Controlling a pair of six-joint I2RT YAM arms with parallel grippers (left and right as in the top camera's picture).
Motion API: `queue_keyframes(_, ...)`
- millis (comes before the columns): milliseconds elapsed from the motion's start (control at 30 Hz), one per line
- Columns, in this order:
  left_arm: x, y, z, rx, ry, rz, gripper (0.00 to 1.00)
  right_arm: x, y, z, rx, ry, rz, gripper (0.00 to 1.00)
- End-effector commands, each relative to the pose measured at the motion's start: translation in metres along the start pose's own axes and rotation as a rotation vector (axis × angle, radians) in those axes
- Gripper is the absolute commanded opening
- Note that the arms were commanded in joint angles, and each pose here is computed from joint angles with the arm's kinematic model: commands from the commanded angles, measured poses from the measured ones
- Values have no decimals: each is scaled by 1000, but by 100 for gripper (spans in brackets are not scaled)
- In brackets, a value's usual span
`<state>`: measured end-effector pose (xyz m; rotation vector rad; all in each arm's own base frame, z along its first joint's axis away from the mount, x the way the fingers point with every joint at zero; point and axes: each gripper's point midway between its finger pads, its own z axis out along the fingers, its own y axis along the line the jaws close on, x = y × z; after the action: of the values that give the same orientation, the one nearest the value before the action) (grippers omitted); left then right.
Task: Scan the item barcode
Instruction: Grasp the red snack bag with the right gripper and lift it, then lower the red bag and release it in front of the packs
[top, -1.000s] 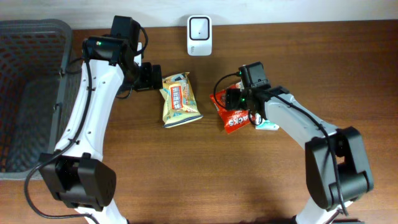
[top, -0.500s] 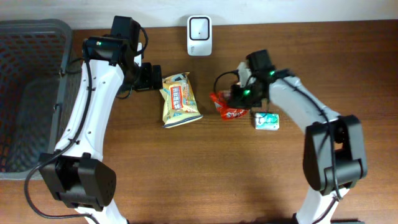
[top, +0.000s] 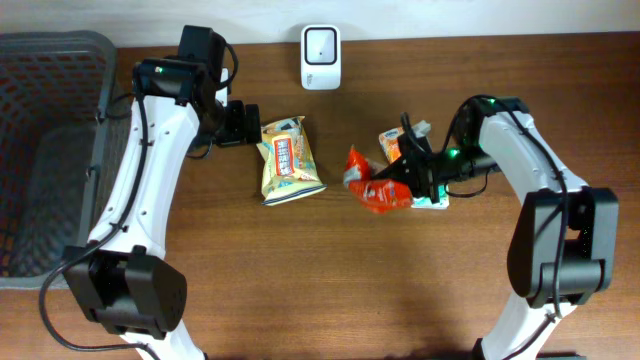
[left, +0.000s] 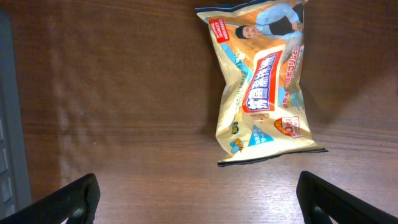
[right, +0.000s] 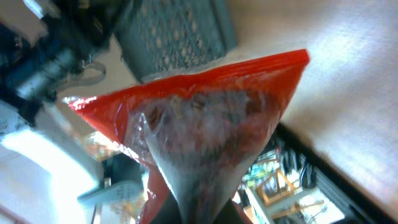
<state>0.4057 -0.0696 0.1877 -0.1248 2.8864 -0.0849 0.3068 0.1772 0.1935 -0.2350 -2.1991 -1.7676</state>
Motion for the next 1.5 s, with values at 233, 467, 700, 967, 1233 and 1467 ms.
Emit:
queue_keyframes(233,0,-1,0,7,1,-11,99,27,9,31,-5,109,-188,4)
queue_keyframes(467,0,-1,0,7,1,-11,99,25,9,31,-5,106,-206,4)
queue_keyframes(700,0,-1,0,7,1,-11,99,6,-2,32,44,82,-389,4)
queue_keyframes(967,0,-1,0,7,1,-11,99,-72,-89,-4,686,4,-684,8)
queue_keyframes(1233,0,-1,0,7,1,-11,99,-107,-108,-37,921,-242,-402,70)
queue_keyframes(1467,0,-1,0,7,1,-11,99,-99,-111,-32,896,-299,-206,4)
